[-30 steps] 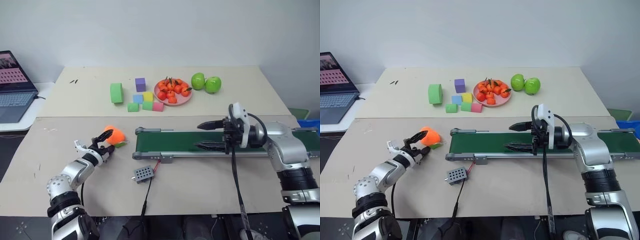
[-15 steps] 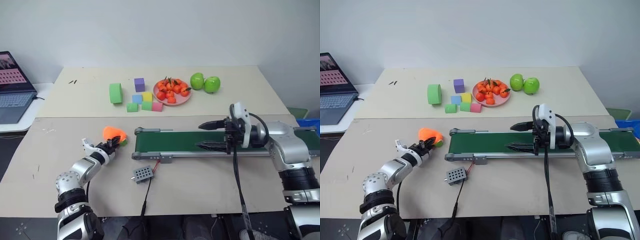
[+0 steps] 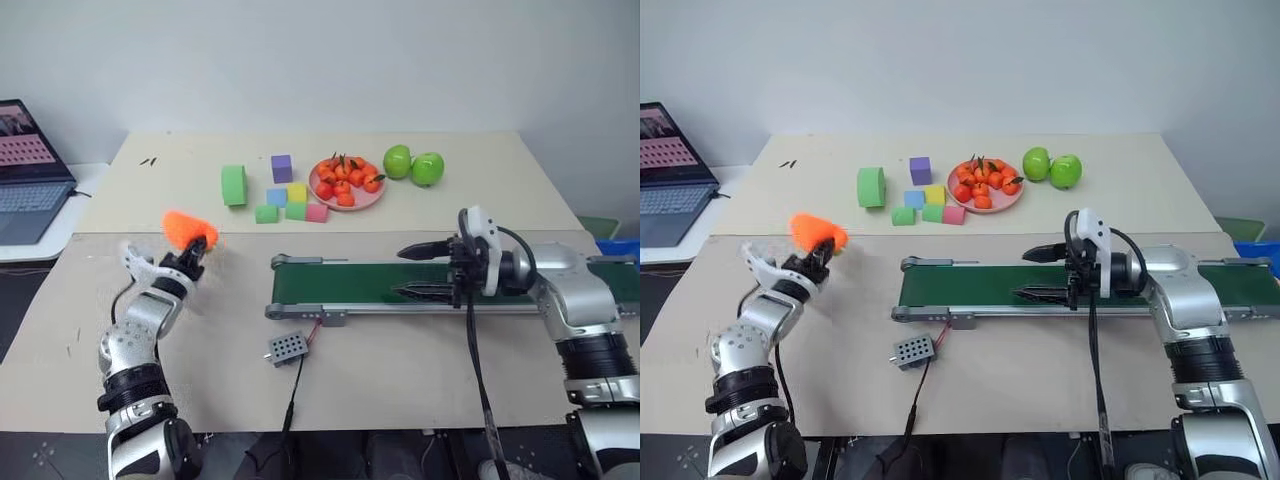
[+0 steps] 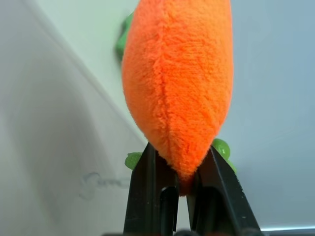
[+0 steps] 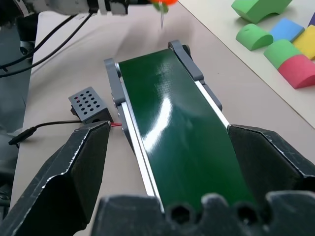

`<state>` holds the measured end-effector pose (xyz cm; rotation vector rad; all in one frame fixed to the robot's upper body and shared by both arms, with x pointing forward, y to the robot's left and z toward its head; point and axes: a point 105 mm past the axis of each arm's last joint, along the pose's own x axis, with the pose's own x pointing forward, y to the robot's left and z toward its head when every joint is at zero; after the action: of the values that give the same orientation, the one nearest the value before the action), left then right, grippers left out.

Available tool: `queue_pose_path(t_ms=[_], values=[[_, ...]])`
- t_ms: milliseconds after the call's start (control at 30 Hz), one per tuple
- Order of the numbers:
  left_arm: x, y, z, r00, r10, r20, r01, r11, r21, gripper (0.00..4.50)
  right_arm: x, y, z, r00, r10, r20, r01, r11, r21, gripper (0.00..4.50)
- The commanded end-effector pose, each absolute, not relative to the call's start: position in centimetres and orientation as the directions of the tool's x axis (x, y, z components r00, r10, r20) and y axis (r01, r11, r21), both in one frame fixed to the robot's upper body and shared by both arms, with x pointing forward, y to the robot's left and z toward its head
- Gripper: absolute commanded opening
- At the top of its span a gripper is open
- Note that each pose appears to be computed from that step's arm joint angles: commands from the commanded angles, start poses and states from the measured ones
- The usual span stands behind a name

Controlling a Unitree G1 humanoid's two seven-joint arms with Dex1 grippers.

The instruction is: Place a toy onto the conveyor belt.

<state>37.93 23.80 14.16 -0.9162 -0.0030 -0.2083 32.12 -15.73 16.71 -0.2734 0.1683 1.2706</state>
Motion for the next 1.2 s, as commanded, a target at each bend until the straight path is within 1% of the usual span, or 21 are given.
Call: queue_pose_path(t_ms=[33,67,100,133,200,300,333,367,400,467,500,567,600,767,833,967,1033,1100,1200], values=[[37.7,21.5,18.6,0.934,-0.286,0.214,0.356,0.715,-0.602,0.1,32.3,-15.5,18.0,0.287,0.924,-0.254,-0.954,0.251,-0.163,4.5],[37.5,20.9,19.3,0.922,-0.311,0.232,0.388,0.733,-0.559,0.1,32.3,-15.4,18.0,0.287,0.924,-0.254,-0.954,0.251,-0.163,4.5],[37.2,20.3,19.9,0.908,-0.345,0.239,0.419,0.773,-0.477,0.1,32.3,-15.4,18.0,0.287,0.924,-0.253,-0.954,0.251,-0.164,4.5],[36.9,19.2,20.4,0.888,-0.402,0.224,0.459,0.807,-0.371,0.1,32.3,-15.4,18.0,0.287,0.924,-0.252,-0.954,0.251,-0.165,4.5],[36.4,17.8,20.6,0.861,-0.473,0.188,0.506,0.839,-0.203,0.1,32.3,-15.4,18.0,0.287,0.924,-0.251,-0.954,0.252,-0.165,4.5],[35.9,16.8,21.0,0.822,-0.549,0.15,0.551,0.834,0.03,0.1,32.4,-15.3,18.0,0.289,0.924,-0.25,-0.953,0.253,-0.166,4.5],[35.9,16.6,21.1,0.814,-0.563,0.142,0.558,0.826,0.079,0.1,32.4,-15.3,18.0,0.29,0.924,-0.249,-0.953,0.254,-0.167,4.5],[35.8,16.4,21.1,0.803,-0.584,0.122,0.555,0.806,0.206,0.1,32.5,-15.3,18.0,0.29,0.924,-0.249,-0.953,0.254,-0.167,4.5],[35.8,16.3,21.0,0.797,-0.6,0.072,0.533,0.755,0.381,0.1,32.5,-15.3,18.0,0.29,0.924,-0.248,-0.953,0.254,-0.167,4.5],[35.5,15.9,20.5,0.772,-0.635,-0.014,0.485,0.576,0.658,0.1,32.5,-15.3,18.0,0.291,0.925,-0.246,-0.952,0.255,-0.167,4.5],[35.2,15.6,20.4,0.753,-0.657,-0.034,0.466,0.496,0.733,0.1,32.5,-15.2,18.0,0.291,0.925,-0.245,-0.952,0.255,-0.167,4.5],[34.4,14.9,20.4,0.71,-0.702,-0.046,0.366,0.313,0.876,0.1,32.6,-15.2,18.0,0.292,0.925,-0.244,-0.952,0.256,-0.168,4.5],[34.0,14.6,20.3,0.684,-0.727,-0.056,0.332,0.243,0.911,0.1,32.6,-15.2,18.1,0.292,0.925,-0.244,-0.952,0.256,-0.169,4.5],[32.9,13.1,19.0,0.592,-0.8,-0.101,0.183,0.011,0.983,0.1,32.7,-15.2,18.2,0.296,0.925,-0.239,-0.95,0.259,-0.173,4.5],[32.4,12.5,18.3,0.549,-0.825,-0.136,0.169,-0.051,0.984,0.1,32.6,-15.3,18.2,0.3,0.924,-0.239,-0.949,0.263,-0.174,4.5],[31.8,11.7,16.9,0.494,-0.848,-0.19,0.134,-0.141,0.981,0.1,32.5,-15.4,18.2,0.306,0.922,-0.237,-0.947,0.27,-0.172,4.5],[32.0,11.5,16.5,0.486,-0.853,-0.19,0.124,-0.148,0.981,0.1,32.5,-15.5,18.2,0.314,0.92,-0.234,-0.945,0.278,-0.173,4.5],[32.6,11.6,16.1,0.501,-0.847,-0.176,0.132,-0.125,0.983,0.1,32.6,-15.5,18.3,0.325,0.917,-0.229,-0.94,0.288,-0.181,4.5],[33.0,11.7,15.1,0.5,-0.842,-0.202,0.125,-0.16,0.979,0.1,32.5,-15.5,18.3,0.329,0.917,-0.226,-0.939,0.293,-0.182,4.5]])
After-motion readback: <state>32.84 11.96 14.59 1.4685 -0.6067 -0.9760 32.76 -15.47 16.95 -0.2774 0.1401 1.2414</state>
